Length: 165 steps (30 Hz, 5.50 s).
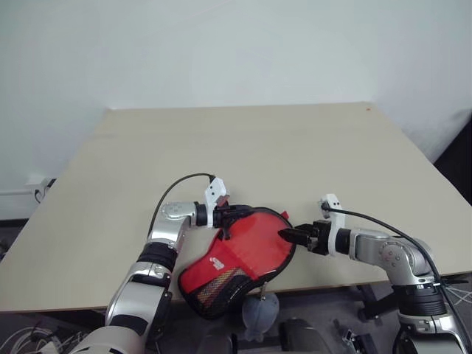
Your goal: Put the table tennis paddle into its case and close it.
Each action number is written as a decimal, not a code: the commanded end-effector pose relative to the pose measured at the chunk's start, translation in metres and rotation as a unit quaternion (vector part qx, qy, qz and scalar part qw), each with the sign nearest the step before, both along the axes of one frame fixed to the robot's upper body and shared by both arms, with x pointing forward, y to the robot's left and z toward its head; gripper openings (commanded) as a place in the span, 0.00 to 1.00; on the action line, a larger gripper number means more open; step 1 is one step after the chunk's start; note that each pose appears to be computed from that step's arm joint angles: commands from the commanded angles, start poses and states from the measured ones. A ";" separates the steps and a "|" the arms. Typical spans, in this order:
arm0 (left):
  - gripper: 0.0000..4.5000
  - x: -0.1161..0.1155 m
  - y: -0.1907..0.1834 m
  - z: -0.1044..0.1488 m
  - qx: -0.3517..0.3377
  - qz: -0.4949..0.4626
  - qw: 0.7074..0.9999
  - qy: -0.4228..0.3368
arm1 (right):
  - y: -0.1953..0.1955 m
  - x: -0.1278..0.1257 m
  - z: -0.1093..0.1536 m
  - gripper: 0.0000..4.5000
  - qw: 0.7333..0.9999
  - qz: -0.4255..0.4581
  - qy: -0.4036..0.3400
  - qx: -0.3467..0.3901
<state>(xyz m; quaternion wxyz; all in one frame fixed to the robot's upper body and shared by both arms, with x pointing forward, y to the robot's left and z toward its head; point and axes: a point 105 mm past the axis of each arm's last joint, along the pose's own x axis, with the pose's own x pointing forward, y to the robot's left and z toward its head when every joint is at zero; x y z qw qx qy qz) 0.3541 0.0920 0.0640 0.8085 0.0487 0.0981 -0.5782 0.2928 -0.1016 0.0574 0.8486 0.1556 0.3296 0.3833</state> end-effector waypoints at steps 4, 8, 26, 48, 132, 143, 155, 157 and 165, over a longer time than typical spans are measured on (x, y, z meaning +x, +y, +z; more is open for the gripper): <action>0.00 0.010 0.008 0.027 -0.027 0.019 0.999 -0.035 | 0.007 0.002 0.000 0.90 1.000 0.006 -0.013 -0.006; 0.00 0.011 0.009 0.028 -0.026 0.022 0.999 -0.037 | 0.007 0.005 -0.001 0.68 1.000 0.001 -0.014 -0.007; 0.00 0.012 0.006 0.029 -0.034 0.031 0.998 -0.045 | -0.011 0.037 0.026 0.00 0.995 -0.056 -0.079 -0.005; 0.00 0.008 -0.007 0.025 -0.035 0.013 0.998 -0.044 | -0.068 0.109 0.038 0.00 0.972 -0.192 -0.131 -0.045; 0.00 -0.007 -0.033 0.014 -0.014 -0.066 0.998 -0.019 | -0.008 -0.061 0.031 0.84 0.979 0.172 -0.093 -0.053; 0.00 -0.005 -0.029 0.025 -0.024 -0.068 0.997 -0.024 | -0.016 -0.046 0.053 0.92 0.978 0.154 -0.135 -0.050; 0.00 -0.023 -0.030 0.044 -0.021 -0.133 0.990 -0.033 | -0.047 0.036 0.062 0.99 0.978 -0.004 -0.186 -0.096; 0.00 -0.028 -0.031 0.047 -0.017 -0.146 0.988 -0.035 | -0.044 0.048 0.059 0.99 0.976 -0.013 -0.193 -0.099; 0.00 -0.047 -0.038 0.050 0.012 -0.211 0.977 -0.034 | -0.021 0.080 0.040 0.63 0.978 -0.021 -0.189 -0.086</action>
